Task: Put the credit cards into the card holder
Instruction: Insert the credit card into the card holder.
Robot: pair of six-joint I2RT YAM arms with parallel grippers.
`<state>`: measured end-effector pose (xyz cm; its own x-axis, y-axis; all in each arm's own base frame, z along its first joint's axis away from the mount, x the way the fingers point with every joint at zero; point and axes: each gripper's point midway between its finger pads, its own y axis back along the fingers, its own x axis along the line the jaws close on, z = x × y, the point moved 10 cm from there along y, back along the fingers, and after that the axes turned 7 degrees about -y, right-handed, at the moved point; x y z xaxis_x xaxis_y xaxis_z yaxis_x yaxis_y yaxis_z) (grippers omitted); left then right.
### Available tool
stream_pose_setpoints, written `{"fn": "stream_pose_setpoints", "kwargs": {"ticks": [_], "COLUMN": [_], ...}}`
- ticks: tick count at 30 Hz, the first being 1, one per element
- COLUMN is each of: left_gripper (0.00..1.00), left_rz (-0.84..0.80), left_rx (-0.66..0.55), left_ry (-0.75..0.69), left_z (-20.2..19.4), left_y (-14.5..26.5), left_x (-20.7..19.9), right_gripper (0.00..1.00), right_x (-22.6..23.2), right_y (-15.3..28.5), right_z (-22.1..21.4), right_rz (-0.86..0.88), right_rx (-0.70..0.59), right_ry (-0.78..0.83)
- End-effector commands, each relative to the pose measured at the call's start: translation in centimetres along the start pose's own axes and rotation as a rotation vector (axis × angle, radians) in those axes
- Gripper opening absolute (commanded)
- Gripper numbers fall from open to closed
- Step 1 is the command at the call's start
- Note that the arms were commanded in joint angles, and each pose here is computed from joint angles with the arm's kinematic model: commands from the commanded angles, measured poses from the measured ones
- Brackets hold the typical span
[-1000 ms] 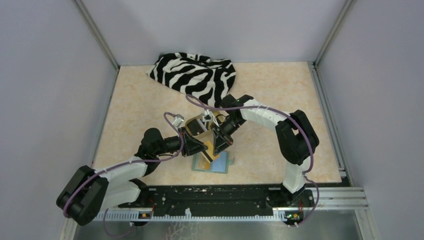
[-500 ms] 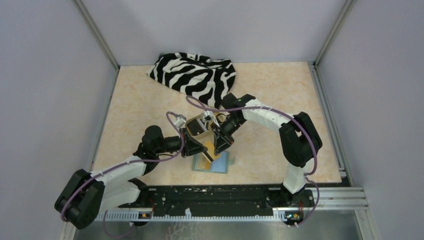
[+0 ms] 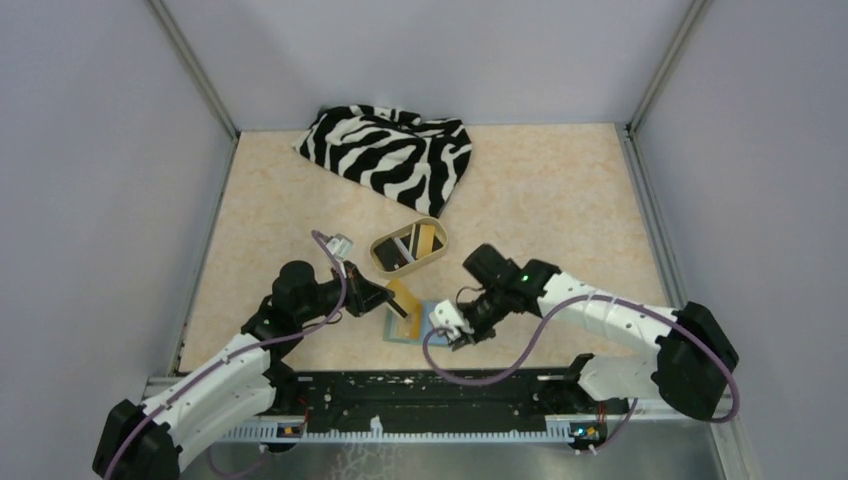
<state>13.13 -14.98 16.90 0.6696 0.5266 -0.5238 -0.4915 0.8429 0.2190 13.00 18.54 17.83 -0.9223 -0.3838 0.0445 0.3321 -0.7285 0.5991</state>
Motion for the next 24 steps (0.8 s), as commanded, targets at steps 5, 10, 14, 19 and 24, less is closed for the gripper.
{"fn": "stream_pose_setpoints", "kwargs": {"ticks": [5, 10, 14, 19, 24], "left_gripper": [0.0, 0.0, 0.0, 0.0, 0.0], "left_rz": [0.11, 0.095, 0.087, 0.081, 0.079], "left_rx": [0.095, 0.119, 0.122, 0.116, 0.118], "left_ry": [0.046, 0.048, 0.073, 0.096, 0.112], "left_z": [-1.0, -1.6, -2.0, -2.3, -2.6], "left_y": [0.3, 0.4, 0.2, 0.1, 0.2], "left_x": [0.8, 1.0, 1.0, 1.1, 1.1], "right_gripper": [0.02, 0.01, 0.01, 0.01, 0.02], "right_x": [-1.7, -1.7, -1.6, -1.2, -0.4], "right_y": [-6.1, -7.1, -7.4, -7.4, -7.5], "right_z": [-0.7, -1.6, -2.0, -2.2, -2.3], "right_rz": [-0.022, -0.029, -0.037, 0.013, 0.075], "right_rx": [0.209, 0.277, 0.303, 0.316, 0.307], "right_ry": [0.152, 0.145, 0.144, 0.158, 0.184]}}
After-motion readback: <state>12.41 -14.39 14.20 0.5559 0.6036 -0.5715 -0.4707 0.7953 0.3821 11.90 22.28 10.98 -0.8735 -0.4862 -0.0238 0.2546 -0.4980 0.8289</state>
